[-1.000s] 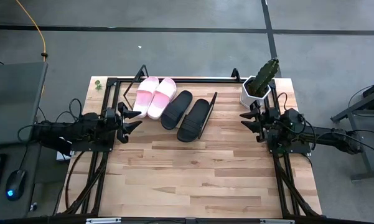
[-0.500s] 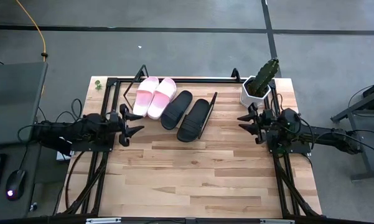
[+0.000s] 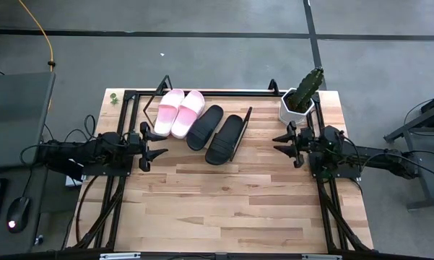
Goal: Pick and place slides into the shelf
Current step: Return to Home Position
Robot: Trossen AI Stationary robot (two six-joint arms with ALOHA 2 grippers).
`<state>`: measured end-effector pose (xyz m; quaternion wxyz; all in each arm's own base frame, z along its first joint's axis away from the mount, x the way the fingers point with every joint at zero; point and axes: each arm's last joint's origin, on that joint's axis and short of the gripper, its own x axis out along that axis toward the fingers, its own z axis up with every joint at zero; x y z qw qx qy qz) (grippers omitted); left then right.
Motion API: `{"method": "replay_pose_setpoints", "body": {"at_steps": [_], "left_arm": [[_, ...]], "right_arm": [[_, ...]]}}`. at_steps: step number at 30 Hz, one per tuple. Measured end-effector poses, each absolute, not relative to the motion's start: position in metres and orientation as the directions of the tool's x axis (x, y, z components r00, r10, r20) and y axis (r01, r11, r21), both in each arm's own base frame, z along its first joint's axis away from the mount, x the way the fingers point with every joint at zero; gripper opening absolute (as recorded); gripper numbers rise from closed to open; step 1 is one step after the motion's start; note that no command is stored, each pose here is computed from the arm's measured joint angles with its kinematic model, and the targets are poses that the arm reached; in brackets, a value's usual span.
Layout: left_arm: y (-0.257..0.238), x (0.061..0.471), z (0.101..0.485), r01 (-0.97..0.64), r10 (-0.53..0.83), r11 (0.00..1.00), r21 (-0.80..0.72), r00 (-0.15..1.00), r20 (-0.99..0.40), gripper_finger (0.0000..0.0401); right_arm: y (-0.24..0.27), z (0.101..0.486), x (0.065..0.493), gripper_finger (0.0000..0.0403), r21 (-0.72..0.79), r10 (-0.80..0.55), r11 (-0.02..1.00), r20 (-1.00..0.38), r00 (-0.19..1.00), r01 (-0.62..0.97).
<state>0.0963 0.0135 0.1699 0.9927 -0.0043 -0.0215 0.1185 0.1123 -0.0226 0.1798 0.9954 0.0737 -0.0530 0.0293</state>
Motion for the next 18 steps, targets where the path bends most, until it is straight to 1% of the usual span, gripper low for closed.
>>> {"method": "replay_pose_setpoints", "body": {"at_steps": [3,5,11,18], "left_arm": [[0.014,0.096,0.17,-0.235,0.236,0.972,-0.014,0.971,0.042,0.0211],[0.014,0.096,0.17,-0.236,0.236,0.972,-0.014,0.971,0.042,0.0211],[0.014,0.096,0.17,-0.238,0.238,0.971,-0.014,0.97,0.042,0.0211],[0.014,0.096,0.17,-0.238,0.238,0.971,-0.014,0.97,0.042,0.0211]], "right_arm": [[-0.026,0.179,0.112,0.013,0.182,-0.074,0.982,0.106,0.992,0.054],[-0.028,0.179,0.112,0.013,0.19,-0.118,0.977,0.107,0.987,0.097],[-0.026,0.173,0.113,0.013,0.203,-0.117,0.973,0.039,0.992,0.107],[-0.016,0.172,0.115,0.013,0.197,-0.149,0.97,0.032,0.988,0.14]]}}
